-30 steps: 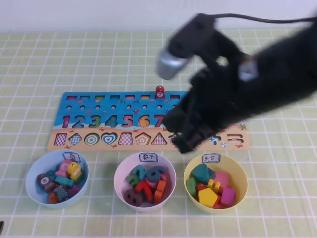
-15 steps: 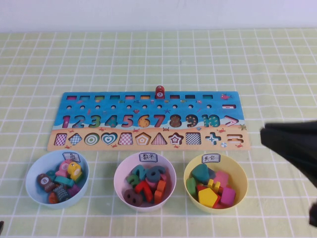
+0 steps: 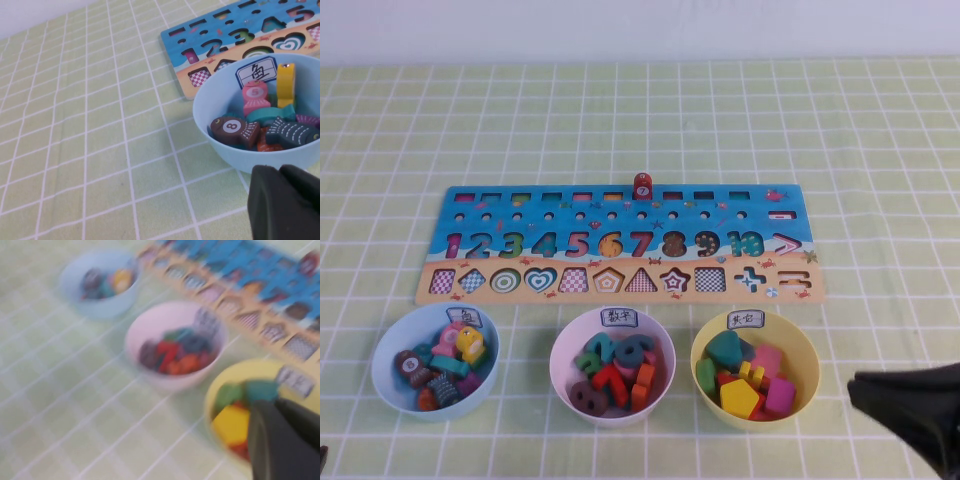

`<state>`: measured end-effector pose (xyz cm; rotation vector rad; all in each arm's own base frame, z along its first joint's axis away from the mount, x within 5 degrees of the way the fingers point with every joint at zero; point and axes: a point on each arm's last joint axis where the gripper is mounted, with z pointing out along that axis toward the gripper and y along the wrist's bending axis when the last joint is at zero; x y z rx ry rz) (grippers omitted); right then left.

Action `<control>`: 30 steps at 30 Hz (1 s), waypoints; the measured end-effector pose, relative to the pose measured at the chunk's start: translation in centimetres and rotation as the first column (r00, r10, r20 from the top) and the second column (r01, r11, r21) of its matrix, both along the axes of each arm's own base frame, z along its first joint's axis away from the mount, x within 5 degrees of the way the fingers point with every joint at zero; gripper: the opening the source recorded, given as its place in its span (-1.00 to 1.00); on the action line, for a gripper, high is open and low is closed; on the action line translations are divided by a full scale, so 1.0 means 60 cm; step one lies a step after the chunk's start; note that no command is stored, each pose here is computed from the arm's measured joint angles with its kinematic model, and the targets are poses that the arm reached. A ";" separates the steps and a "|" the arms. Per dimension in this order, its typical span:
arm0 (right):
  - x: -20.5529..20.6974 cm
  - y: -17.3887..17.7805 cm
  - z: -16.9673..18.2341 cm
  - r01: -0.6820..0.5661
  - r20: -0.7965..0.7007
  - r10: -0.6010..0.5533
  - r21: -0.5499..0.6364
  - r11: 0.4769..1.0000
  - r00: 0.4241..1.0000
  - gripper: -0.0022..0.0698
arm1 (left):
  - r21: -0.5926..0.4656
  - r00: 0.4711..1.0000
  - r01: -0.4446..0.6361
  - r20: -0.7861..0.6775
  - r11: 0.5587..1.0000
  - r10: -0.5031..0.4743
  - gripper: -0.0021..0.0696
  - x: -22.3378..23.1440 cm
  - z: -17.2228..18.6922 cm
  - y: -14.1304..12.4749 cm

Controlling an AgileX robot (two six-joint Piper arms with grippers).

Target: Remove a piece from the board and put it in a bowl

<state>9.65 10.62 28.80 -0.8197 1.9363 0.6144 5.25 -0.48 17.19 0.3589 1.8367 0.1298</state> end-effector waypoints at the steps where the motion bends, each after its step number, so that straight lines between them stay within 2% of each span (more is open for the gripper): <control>1: 0.004 -0.001 -0.004 0.024 0.027 -0.024 0.027 0.999 0.999 -0.98 | 0.000 1.000 0.000 0.000 1.000 0.000 -0.96 0.000 0.000 0.000; 5: 0.016 -0.010 -0.034 0.109 0.157 -0.126 0.114 0.988 0.980 -0.99 | 0.000 1.000 0.000 0.000 1.000 0.000 -0.96 0.000 0.000 0.000; 10: 0.019 -0.032 -0.066 0.187 0.313 -0.238 0.186 0.965 0.919 -0.99 | 0.000 1.000 0.000 0.000 1.000 0.000 -0.96 0.000 0.000 0.000; 16: 0.011 -0.082 -0.080 0.315 0.405 -0.345 0.141 0.939 0.847 -0.99 | 0.000 1.000 0.000 0.000 1.000 0.000 -0.96 0.000 0.000 0.000; 24: -0.035 -0.134 -0.080 0.448 0.431 -0.468 0.153 0.881 0.772 -0.99 | 0.000 1.000 0.000 0.000 1.000 0.000 -0.96 0.000 0.000 0.000; 30: -0.073 -0.151 -0.103 0.519 0.463 -0.538 0.181 0.836 0.705 -0.99 | 0.000 1.000 0.000 0.000 1.000 0.000 -0.96 0.000 0.000 0.000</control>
